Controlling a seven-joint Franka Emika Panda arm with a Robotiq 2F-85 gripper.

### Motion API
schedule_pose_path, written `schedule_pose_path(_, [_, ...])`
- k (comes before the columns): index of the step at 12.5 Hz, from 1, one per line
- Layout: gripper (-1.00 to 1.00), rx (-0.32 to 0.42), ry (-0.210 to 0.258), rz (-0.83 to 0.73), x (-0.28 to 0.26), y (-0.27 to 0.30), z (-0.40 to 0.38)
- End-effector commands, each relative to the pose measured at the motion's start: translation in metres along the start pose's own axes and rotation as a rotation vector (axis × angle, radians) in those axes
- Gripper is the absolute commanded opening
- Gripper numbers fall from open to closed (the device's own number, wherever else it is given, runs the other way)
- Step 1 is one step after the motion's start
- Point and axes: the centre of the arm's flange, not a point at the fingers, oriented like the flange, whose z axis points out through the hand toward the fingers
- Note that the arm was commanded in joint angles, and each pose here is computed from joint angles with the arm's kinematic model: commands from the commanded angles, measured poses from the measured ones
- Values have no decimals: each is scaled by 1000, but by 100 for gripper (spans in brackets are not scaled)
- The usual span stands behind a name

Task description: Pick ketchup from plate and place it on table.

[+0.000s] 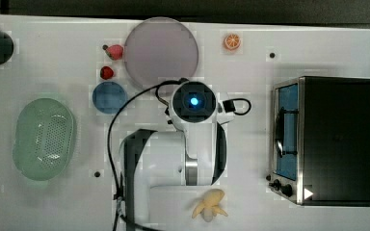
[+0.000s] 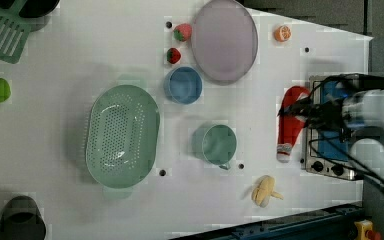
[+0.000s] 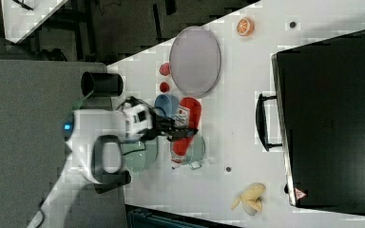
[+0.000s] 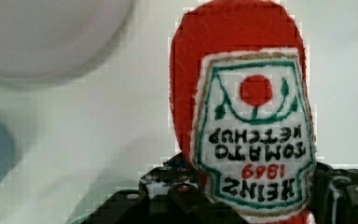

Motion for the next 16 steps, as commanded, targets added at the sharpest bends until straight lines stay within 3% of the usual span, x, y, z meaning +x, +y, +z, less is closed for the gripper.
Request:
schedule_pose_path(1, [20, 55, 58, 121, 11, 24, 29])
schedule_pose_path(4, [28, 54, 47, 121, 0, 28, 75])
schedule_pose_path(7, [93, 61, 55, 120, -4, 28, 89])
schedule_pose_path(8, [100, 65, 64, 120, -2, 28, 84])
schedule_pose_path(12, [100, 119, 169, 127, 14, 23, 9])
schedule_pose_path(16, [100, 111, 144, 191, 23, 22, -97])
